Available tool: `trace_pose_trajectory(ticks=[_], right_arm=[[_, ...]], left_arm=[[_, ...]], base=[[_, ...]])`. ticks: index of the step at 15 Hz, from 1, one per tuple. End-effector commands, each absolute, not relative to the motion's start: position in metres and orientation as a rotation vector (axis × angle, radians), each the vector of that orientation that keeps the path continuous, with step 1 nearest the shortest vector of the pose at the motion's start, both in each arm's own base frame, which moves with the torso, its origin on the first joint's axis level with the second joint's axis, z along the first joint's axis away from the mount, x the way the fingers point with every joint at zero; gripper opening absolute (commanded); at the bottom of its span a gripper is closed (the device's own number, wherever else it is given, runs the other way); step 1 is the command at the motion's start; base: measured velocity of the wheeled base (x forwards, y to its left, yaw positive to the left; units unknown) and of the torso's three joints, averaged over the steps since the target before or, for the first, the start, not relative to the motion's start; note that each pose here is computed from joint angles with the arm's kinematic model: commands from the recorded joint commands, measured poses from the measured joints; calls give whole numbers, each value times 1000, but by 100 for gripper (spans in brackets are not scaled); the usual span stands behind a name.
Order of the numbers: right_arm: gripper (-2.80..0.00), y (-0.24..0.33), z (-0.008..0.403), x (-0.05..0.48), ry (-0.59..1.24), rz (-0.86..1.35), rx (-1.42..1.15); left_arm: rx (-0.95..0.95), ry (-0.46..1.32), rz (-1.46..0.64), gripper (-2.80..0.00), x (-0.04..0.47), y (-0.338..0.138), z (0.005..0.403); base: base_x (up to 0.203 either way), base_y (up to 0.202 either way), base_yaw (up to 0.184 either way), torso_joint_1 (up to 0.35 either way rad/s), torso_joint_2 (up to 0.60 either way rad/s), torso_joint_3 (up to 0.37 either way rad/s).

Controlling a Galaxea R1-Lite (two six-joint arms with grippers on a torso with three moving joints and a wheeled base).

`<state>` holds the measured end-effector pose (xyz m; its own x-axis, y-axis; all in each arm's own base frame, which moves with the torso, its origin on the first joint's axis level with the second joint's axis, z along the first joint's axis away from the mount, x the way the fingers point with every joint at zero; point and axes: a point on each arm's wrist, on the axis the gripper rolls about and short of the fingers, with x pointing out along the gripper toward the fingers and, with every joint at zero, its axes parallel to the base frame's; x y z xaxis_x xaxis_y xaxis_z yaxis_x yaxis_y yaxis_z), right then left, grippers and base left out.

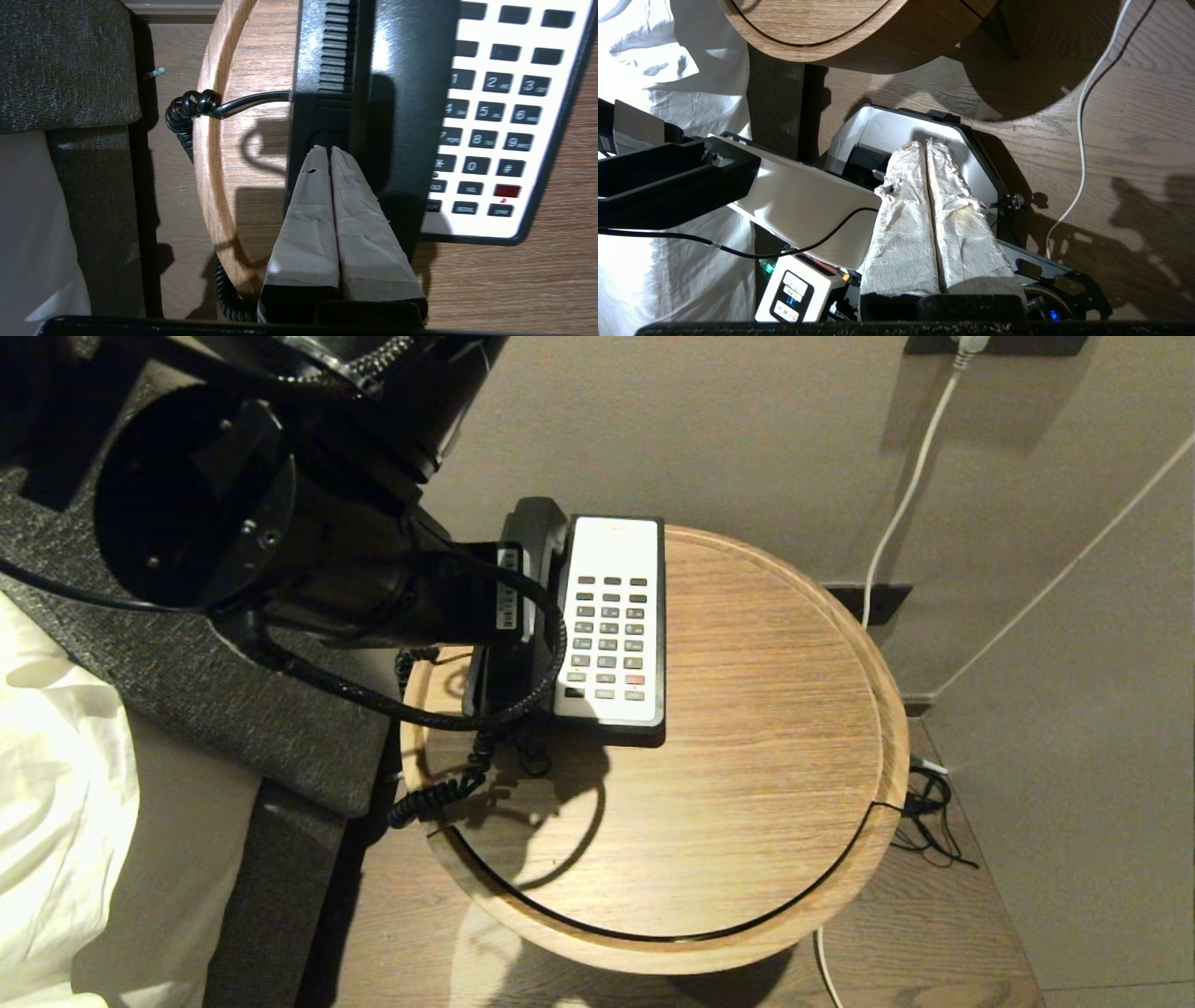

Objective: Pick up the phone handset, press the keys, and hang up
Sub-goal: Put the handset back

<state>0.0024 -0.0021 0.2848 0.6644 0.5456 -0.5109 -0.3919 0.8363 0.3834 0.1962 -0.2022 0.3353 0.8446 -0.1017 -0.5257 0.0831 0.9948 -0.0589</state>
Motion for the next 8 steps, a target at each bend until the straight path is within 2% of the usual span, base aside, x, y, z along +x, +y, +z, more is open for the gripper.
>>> trace_pose_trajectory(ticks=[1, 8], right_arm=[[-280, -3, 284, 2, 659, 533, 251], [-280, -3, 283, 1, 661, 531, 249]], left_arm=[[-32, 561, -84, -280, 199, -203, 333], [-40, 547, -78, -280, 190, -188, 341]], base=[[0, 0, 0, 0, 0, 0], [0, 0, 0, 0, 0, 0]])
